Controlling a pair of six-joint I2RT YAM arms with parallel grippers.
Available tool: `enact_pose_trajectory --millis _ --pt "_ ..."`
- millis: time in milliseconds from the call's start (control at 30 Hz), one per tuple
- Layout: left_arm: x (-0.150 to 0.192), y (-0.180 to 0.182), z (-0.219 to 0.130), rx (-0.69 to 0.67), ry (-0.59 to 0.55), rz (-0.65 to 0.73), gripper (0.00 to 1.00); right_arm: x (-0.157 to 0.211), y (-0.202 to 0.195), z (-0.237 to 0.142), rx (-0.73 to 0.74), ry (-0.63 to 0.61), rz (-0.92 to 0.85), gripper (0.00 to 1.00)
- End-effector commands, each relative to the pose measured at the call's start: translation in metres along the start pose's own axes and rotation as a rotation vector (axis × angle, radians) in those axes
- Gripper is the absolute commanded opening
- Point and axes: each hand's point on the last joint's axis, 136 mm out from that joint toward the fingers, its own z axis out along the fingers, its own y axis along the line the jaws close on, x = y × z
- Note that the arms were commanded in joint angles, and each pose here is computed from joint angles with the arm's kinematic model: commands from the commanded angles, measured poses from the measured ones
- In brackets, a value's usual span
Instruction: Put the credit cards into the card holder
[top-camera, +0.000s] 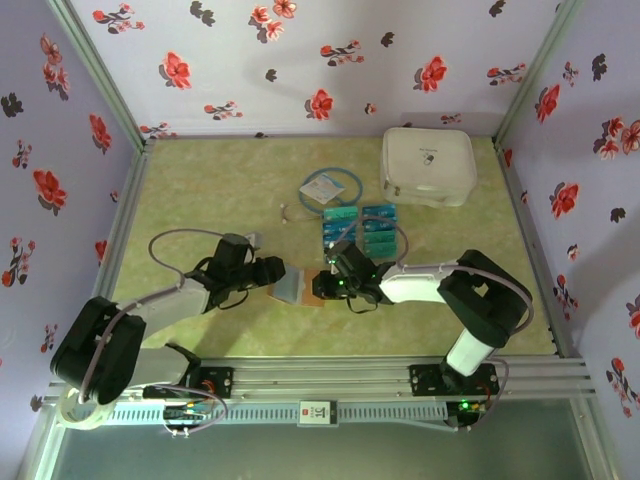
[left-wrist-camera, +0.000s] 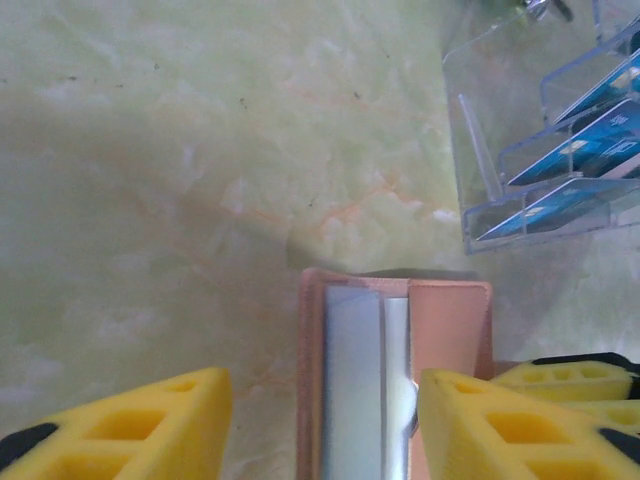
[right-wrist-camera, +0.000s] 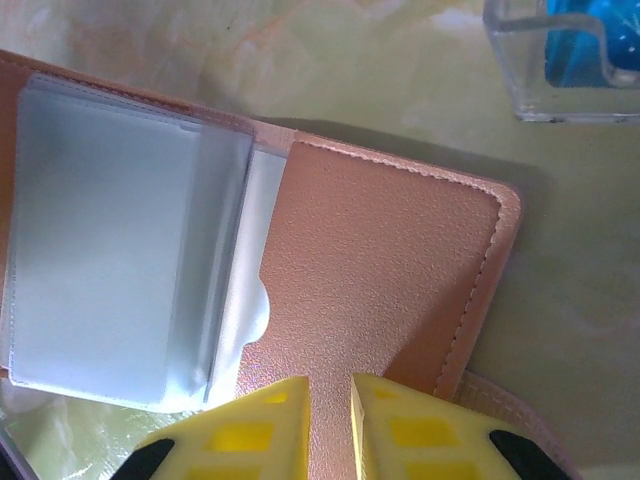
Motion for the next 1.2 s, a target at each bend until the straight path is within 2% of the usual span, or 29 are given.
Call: enact_pose_trajectory --millis 0,200,433,667,900,1033,1167 --pt "-0.014 -0.01 -0.006 0.057 -0.051 -0.024 0.49 -0.001 -0.01 0.002 0.023 -0.024 0.012 0.18" --pt "-0.019 -0.008 -0.008 0.107 -0.08 -0.078 0.34 0.002 -0.016 0.006 0.035 -0.016 0.018 0.18" --pt "-0.018 -0.007 -0.006 0.114 -0.077 -0.091 0.31 0.005 -0.021 0.007 0.043 -0.01 0.023 0.16" --pt "-0.019 -0.007 -0.006 0.116 -0.081 -0.091 0.16 0.005 -0.024 0.009 0.047 -0.011 0.027 0.15" --pt "-0.018 -0.006 -0.003 0.113 -0.072 -0.084 0.09 0.006 -0.026 0.011 0.044 -0.004 0.031 0.15" --pt "-0.018 -0.01 -0.002 0.134 -0.062 -0.075 0.0 0.006 -0.025 0.014 0.039 0.003 0.033 0.15" --pt "-0.026 -0.029 -0.008 0.202 -0.067 -0.053 0.0 0.005 -0.024 0.019 0.028 0.014 0.038 0.15"
